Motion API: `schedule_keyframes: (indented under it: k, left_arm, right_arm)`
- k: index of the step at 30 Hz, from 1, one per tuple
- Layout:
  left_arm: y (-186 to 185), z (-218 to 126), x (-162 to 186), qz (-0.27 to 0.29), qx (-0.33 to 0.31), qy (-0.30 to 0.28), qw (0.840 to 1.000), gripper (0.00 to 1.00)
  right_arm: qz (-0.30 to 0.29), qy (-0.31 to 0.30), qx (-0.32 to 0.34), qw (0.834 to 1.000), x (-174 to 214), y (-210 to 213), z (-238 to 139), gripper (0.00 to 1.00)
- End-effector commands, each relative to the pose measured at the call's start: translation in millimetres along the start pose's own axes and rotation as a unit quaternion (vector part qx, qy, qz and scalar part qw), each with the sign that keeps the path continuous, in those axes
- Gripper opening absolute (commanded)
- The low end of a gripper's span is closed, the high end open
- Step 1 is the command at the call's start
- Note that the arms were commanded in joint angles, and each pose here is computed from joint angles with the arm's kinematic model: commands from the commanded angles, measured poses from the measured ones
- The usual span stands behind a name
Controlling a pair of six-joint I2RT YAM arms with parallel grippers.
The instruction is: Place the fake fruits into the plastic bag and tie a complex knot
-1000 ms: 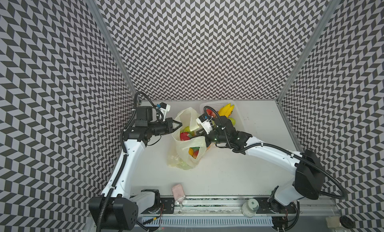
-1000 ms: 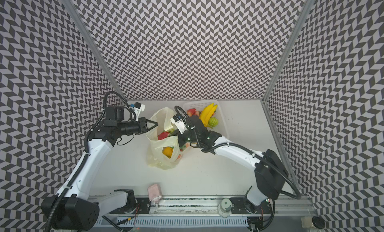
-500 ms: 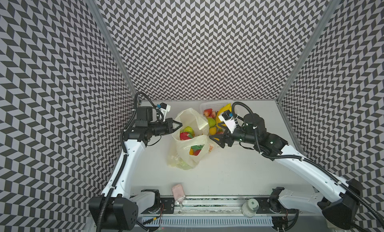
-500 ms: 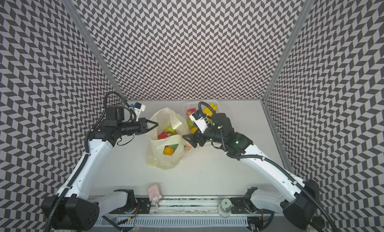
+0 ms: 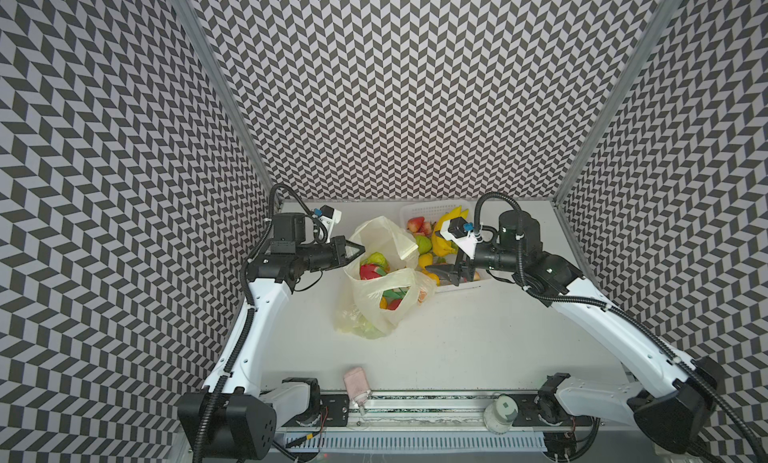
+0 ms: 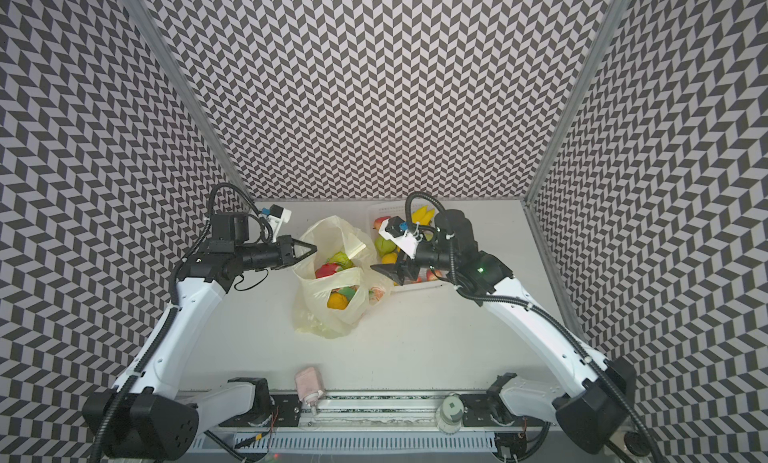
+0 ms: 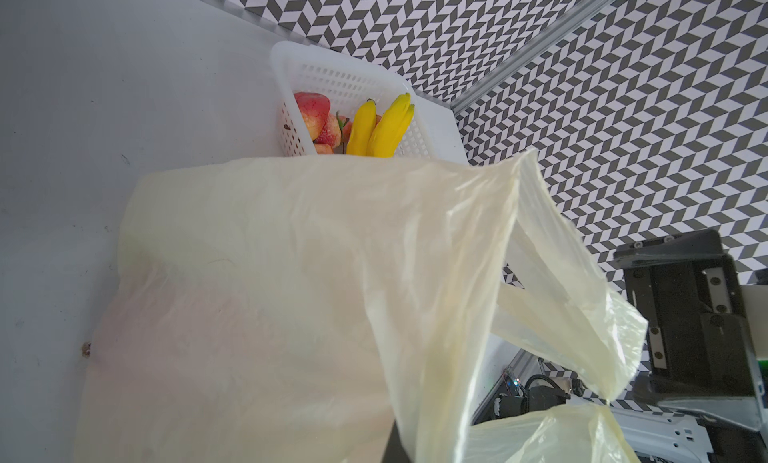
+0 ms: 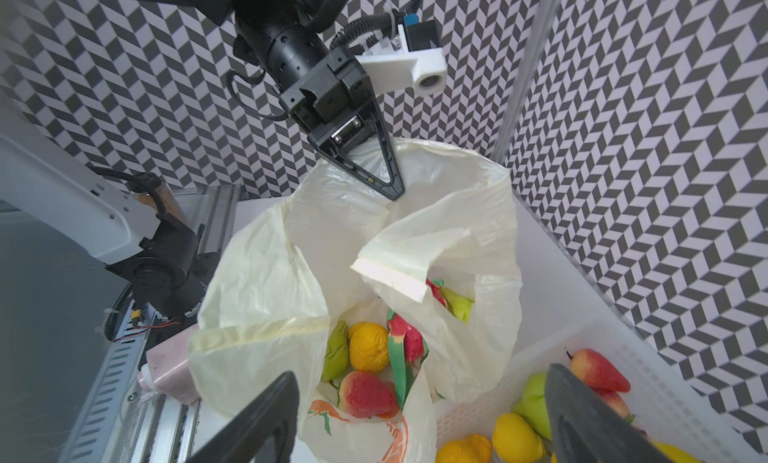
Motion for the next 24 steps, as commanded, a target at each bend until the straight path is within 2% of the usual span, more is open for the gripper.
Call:
schedule_keyframes:
  k: [1, 5, 16, 20, 24]
  left_arm:
    - [-5.8, -0.7, 1.2, 0.021, 0.013, -0.002, 1.000, 0.00]
    - [-7.4, -1.3, 1.1, 0.024, 0.016, -0.003, 1.000, 0.00]
    - [-6.5, -0.6, 1.7, 0.023, 0.016, -0.002, 1.000, 0.00]
    - [-5.3, 0.3, 1.4, 0.022, 0.015, -0.002, 1.000, 0.00]
    - [-5.4, 0.4, 1.0, 0.022, 0.015, -0.002, 1.000, 0.00]
  right_arm:
    - [-0.048, -0.044, -0.047, 0.997, -12.4, 4.5, 10.5, 0.84]
    - [-0.048, -0.055, -0.049, 0.996, -12.2, -3.0, 22.3, 0.82]
    - [-0.032, -0.057, -0.109, 0.992, -6.4, 4.3, 59.3, 0.73]
    - [-0.034, -0.063, -0.134, 0.988, -10.3, 17.2, 69.4, 0.63]
    - [-0.030, -0.077, -0.160, 0.984, -17.9, 26.6, 72.6, 0.45]
Point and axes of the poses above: each gripper's point midway between its finger pads, its own z axis out along the fingers, its own y axis along the line the jaws close on, x = y × z, the point moved 2 cm from there along -z, back along the fingers, and after that the axes turned 5 degrees about -z, right-handed, at the moved point
